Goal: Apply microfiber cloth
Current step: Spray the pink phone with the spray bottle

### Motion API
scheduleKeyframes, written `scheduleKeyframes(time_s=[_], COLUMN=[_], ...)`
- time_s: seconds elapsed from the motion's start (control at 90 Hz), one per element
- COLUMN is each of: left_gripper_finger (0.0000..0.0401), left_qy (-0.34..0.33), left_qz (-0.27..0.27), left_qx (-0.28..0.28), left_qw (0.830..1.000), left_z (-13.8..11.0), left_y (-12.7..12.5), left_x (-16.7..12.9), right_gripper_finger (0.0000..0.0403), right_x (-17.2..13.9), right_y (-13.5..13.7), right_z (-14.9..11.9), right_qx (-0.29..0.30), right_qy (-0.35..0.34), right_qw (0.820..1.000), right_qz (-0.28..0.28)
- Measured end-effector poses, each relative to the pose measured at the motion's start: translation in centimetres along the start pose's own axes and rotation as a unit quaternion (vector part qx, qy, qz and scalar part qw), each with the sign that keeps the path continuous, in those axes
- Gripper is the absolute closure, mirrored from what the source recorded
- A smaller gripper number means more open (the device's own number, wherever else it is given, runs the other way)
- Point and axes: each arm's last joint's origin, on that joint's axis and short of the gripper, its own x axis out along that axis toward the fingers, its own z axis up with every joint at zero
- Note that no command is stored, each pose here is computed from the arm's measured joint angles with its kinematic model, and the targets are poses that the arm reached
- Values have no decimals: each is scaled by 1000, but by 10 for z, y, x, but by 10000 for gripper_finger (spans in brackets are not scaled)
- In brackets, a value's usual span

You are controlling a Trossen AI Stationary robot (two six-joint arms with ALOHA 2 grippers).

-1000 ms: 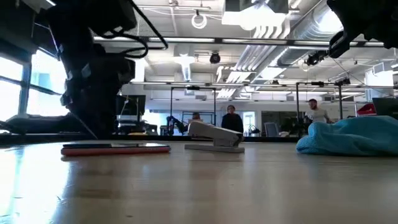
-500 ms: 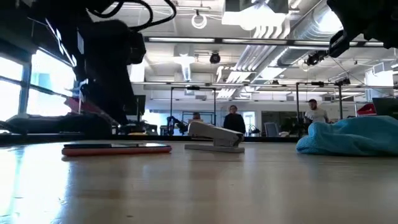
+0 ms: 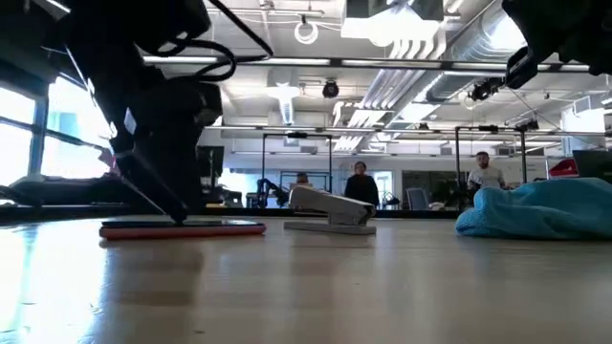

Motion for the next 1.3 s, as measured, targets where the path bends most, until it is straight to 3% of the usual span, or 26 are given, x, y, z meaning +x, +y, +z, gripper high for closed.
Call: scheduleKeyframes(time_s=[0.2,0.422,0.711,1.044,1.3], left_gripper_finger=[63,63,63,63,63], left_qy=[-35,-23,-25,-36,-43], left_qz=[49,54,109,83,110], left_qx=[3,-1,-87,-95,-80], left_qw=[998,998,990,991,990], left_z=[-1,5,4,7,2], left_y=[4,0,5,-1,-2], left_x=[6,2,-2,0,15], right_gripper_finger=[386,386,386,386,386], right_x=[0,0,0,0,0], right_y=[0,-2,-4,-4,-5], right_z=[0,0,1,1,0], right_qx=[1,13,19,36,37], right_qy=[-1,-9,-19,-23,-17], right_qw=[1000,1000,998,997,996], right_qz=[-4,-27,-61,-72,-74])
